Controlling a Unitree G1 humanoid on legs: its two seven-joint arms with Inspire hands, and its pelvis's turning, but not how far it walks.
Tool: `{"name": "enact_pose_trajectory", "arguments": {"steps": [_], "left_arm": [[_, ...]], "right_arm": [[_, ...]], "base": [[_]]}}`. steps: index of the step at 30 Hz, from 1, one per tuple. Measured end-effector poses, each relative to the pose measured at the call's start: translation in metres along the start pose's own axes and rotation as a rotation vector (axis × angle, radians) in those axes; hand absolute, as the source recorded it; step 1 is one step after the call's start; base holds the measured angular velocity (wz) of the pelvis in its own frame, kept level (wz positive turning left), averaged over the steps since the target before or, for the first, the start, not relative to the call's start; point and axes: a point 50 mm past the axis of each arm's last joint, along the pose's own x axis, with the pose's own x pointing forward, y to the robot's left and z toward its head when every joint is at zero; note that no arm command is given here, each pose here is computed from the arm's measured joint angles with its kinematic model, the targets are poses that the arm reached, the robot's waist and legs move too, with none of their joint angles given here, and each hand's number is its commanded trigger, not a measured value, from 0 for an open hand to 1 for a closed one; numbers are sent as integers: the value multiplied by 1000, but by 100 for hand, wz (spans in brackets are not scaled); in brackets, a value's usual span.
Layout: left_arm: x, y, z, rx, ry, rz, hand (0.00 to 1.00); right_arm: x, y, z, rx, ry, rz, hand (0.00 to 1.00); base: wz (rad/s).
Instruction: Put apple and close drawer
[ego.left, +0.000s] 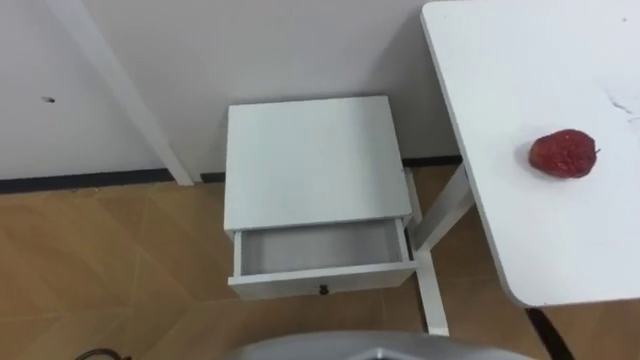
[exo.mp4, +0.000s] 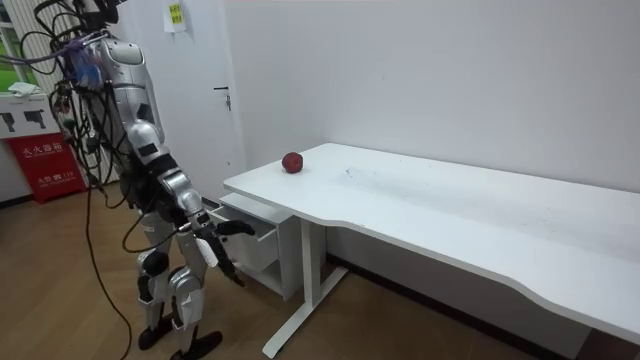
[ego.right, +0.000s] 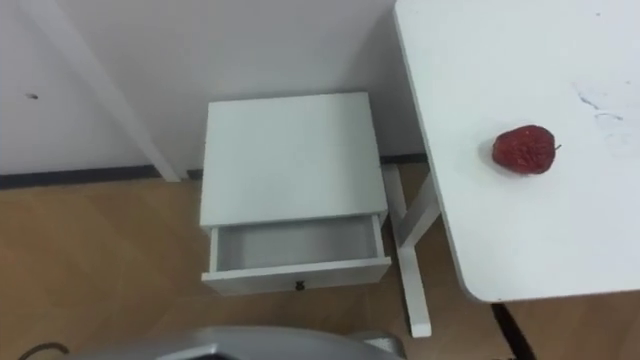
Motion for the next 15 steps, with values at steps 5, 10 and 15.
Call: {"name": "enact_pose_trajectory", "arguments": {"steps": [5, 10, 15], "left_arm": [[0, 6, -1, 0, -11, 24, 0], [0, 10, 7, -7, -52, 41, 0], [1, 13, 10, -19, -75, 45, 0]], "right_arm": [[-2, 13, 19, 142, -70, -47, 0], [-14, 43, 43, 248, -148, 8, 0], [-27, 66, 63, 305, -224, 26, 0]], "base": [[-11], [-5], [2]]}}
